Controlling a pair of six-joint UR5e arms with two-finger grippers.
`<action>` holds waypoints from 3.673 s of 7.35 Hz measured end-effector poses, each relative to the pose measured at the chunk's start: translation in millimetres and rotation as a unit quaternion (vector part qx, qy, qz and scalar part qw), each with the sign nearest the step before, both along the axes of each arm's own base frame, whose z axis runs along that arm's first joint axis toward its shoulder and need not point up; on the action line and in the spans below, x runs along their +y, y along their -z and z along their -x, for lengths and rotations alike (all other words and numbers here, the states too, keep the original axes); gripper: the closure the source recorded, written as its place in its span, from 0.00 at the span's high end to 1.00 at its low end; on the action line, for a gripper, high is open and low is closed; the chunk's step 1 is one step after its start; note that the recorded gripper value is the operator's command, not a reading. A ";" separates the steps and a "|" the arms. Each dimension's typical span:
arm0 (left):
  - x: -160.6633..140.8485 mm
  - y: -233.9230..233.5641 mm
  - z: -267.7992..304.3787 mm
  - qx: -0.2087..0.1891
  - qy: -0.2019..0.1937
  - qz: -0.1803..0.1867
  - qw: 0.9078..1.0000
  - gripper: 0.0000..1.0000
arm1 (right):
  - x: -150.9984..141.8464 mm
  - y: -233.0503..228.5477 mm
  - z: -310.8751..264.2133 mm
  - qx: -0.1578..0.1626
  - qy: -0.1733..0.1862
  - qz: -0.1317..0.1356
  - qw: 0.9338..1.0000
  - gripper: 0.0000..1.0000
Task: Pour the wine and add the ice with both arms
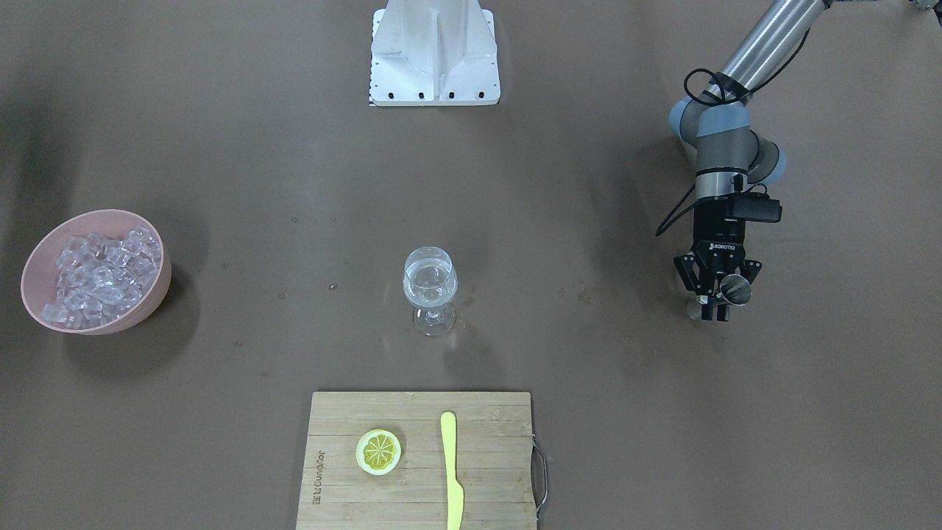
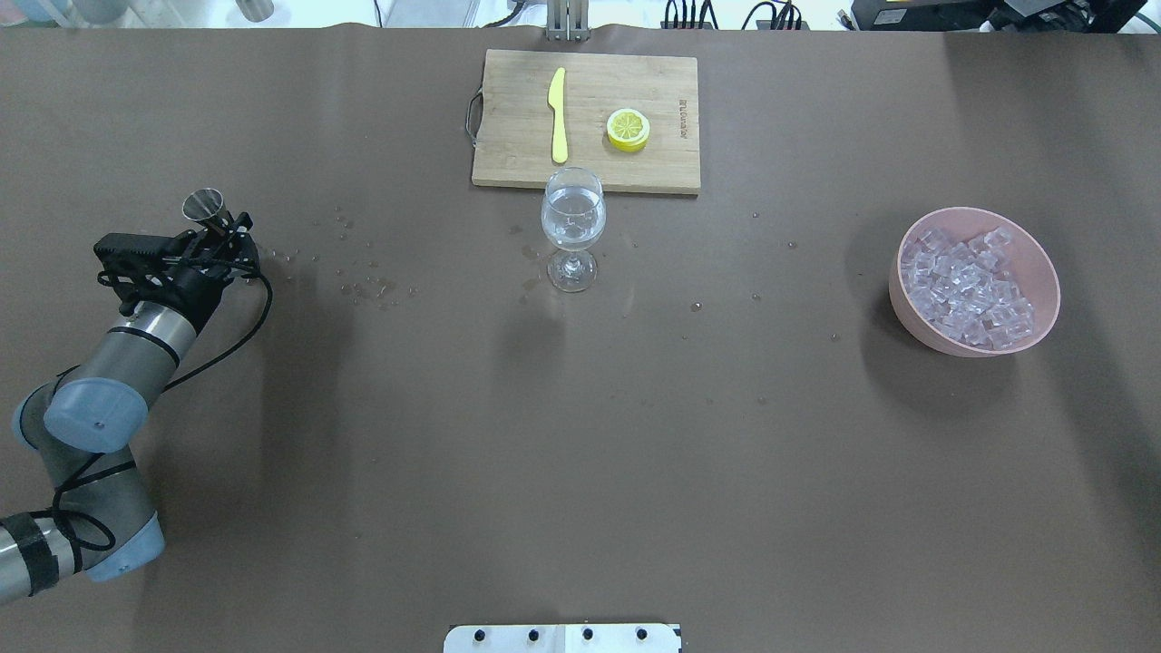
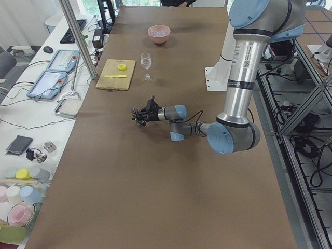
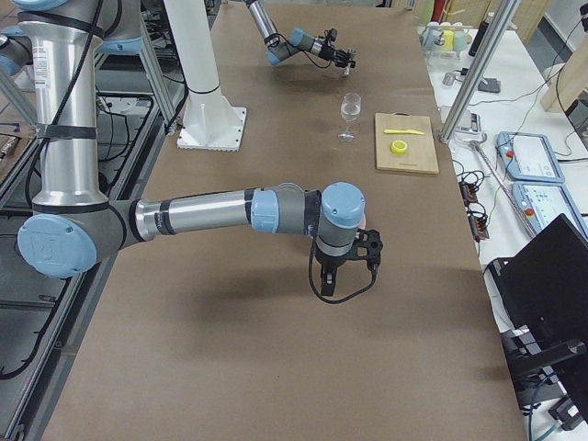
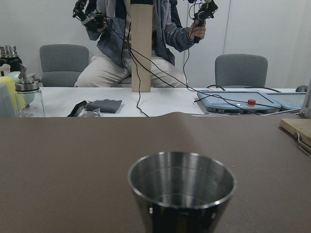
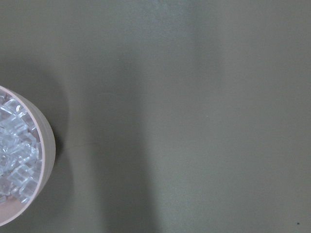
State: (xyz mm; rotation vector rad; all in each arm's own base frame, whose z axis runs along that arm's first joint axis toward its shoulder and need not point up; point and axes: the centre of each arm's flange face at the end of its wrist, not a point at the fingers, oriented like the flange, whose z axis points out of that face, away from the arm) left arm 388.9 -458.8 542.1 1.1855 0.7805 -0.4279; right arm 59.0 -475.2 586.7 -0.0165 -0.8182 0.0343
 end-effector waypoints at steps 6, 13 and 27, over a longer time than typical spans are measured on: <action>-1.3 5.6 -2.2 -0.013 -0.003 -0.007 1.000 0.98 | -0.6 1.9 0.0 0.000 0.000 -0.002 1.000 1.00; 8.8 -1.0 17.4 -0.028 -0.004 -0.010 1.000 0.98 | 0.0 1.1 -0.1 0.000 0.000 -0.001 1.000 1.00; 103.1 75.0 67.9 -0.016 -0.049 0.023 0.998 0.98 | 0.9 0.0 -0.3 0.002 0.000 0.000 1.000 1.00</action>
